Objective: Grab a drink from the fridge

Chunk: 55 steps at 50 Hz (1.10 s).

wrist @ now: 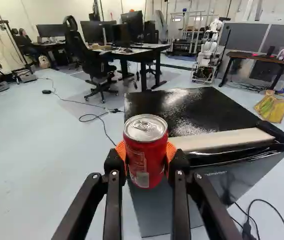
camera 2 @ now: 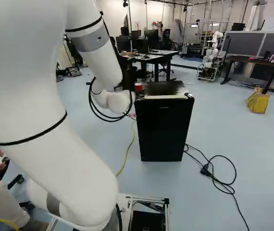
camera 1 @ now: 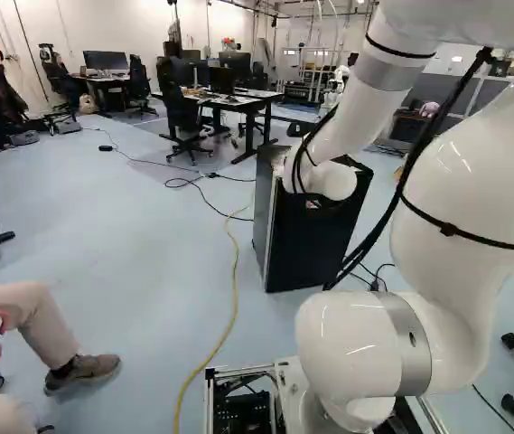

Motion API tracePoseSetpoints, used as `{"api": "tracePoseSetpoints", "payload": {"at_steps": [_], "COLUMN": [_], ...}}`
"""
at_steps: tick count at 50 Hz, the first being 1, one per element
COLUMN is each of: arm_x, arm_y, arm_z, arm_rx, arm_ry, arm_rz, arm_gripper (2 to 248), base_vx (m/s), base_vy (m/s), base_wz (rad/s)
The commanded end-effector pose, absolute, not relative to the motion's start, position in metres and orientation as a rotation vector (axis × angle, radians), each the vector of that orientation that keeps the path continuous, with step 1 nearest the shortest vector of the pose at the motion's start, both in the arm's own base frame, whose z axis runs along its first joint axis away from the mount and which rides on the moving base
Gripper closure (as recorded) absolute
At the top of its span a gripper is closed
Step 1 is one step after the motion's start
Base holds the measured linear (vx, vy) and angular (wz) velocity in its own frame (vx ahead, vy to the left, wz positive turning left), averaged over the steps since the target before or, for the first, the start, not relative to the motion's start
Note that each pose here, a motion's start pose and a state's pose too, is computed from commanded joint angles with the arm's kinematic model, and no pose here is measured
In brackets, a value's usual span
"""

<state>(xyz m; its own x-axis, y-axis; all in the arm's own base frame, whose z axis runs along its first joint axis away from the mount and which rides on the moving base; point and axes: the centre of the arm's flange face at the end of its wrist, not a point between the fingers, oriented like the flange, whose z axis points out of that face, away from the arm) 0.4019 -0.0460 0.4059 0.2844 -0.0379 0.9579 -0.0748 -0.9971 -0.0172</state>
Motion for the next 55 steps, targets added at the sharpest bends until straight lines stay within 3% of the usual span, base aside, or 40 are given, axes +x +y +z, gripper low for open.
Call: {"api": "tracePoseSetpoints", "payload": {"at_steps": [28,55], "arm_x": [0.326,0.283], "arm_y": [-0.015,-0.003], "arm_z": [0.386,0.371], "arm_rx": [2.532,2.552], "arm_ry": [-0.047,-0.011], "arm_rz": [1.840,1.828], "arm_gripper": [155,155], "base_vx": [0.000,0.000], "base_vy": [0.000,0.000], "base_wz": [0.000,0.000]}}
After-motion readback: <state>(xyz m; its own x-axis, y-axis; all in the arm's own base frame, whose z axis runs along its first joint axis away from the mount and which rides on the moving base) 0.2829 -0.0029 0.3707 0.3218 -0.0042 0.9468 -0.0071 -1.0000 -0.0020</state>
